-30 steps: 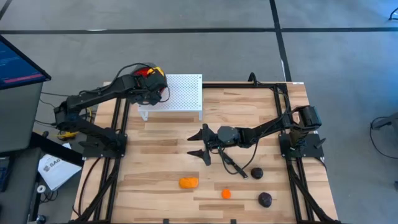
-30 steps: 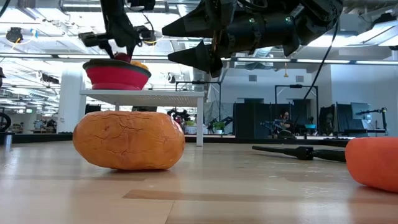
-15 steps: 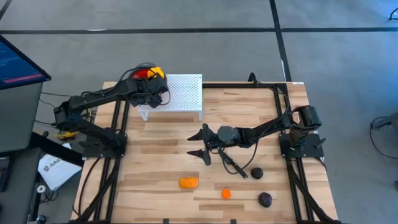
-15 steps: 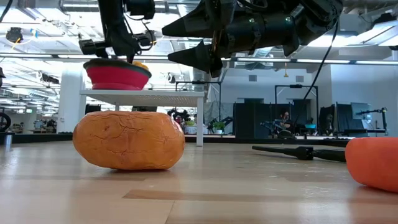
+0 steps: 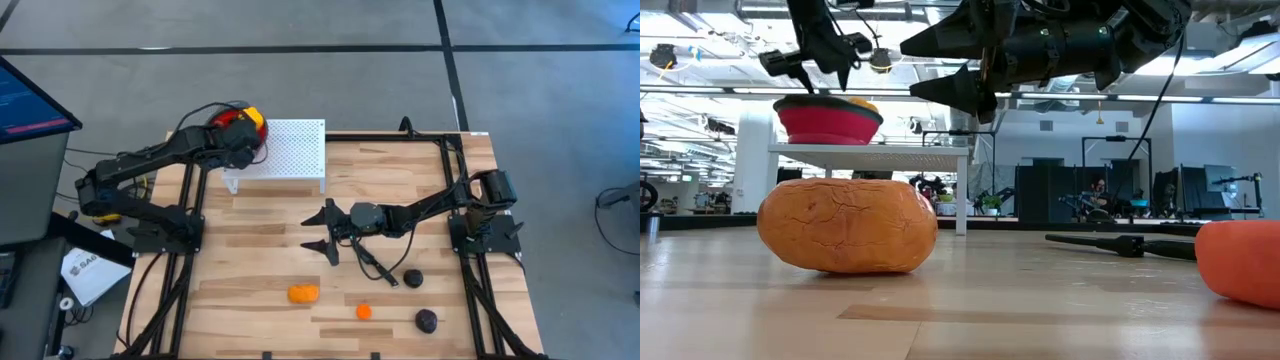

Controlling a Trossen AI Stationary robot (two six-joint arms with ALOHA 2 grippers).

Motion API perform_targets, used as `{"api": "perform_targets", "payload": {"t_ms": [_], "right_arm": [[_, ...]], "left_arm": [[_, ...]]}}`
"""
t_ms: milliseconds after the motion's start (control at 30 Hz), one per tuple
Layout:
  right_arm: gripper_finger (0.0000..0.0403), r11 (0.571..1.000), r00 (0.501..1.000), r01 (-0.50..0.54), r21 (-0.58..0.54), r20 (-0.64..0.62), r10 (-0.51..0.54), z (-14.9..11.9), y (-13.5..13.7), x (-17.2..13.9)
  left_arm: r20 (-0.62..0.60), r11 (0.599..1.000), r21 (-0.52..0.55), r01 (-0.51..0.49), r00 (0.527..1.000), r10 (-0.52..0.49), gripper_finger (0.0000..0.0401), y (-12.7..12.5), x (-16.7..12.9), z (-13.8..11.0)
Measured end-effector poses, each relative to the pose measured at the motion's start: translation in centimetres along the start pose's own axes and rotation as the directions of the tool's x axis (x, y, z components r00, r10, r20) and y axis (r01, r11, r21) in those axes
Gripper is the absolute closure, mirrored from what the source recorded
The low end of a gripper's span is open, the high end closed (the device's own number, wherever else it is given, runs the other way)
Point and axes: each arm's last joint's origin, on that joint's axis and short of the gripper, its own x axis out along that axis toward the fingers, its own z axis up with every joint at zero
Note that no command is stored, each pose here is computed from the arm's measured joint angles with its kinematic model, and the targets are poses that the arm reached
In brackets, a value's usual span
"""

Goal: Pick & Place Fruit
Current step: Put the yellow mango into the red strainer bowl on the shelf

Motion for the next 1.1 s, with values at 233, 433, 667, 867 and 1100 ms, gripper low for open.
{"api": "perform_targets", "payload": {"t_ms": [233, 433, 667, 867, 1100], "right_arm": [[0.0097, 1.0, 1.0, -0.001, 0.0, 0.004, 0.001, 0.0, 0.0, 0.0], [0.0097, 1.0, 1.0, -0.002, -0.025, 0.004, 0.002, 0.0, 0.1, 0.0], [0.0097, 0.998, 1.0, -0.007, -0.062, -0.002, 0.007, -0.1, 0.3, 0.0], [0.0097, 0.986, 0.996, -0.052, -0.156, -0.081, 0.04, -0.2, 2.3, -0.8], [0.0097, 0.973, 0.971, 0.08, -0.216, -0.206, -0.126, 0.2, 4.7, -3.4]], "left_arm": [[0.003, 0.993, -0.095, -0.067, 0.998, 0.067, 0.0141, -0.9, -1.8, -2.3], [0.021, 0.865, -0.472, -0.168, 0.979, 0.202, 0.0157, -1.2, -3.9, -3.8], [0.332, 0.719, -0.694, -0.037, 0.87, 0.364, 0.0195, -2.0, -7.8, -2.1], [0.645, 0.721, -0.649, 0.243, 0.677, 0.353, 0.0227, -3.6, -11.4, 2.7], [0.857, 0.645, -0.505, 0.574, 0.423, 0.295, 0.0251, -8.1, -14.6, 9.9]]}}
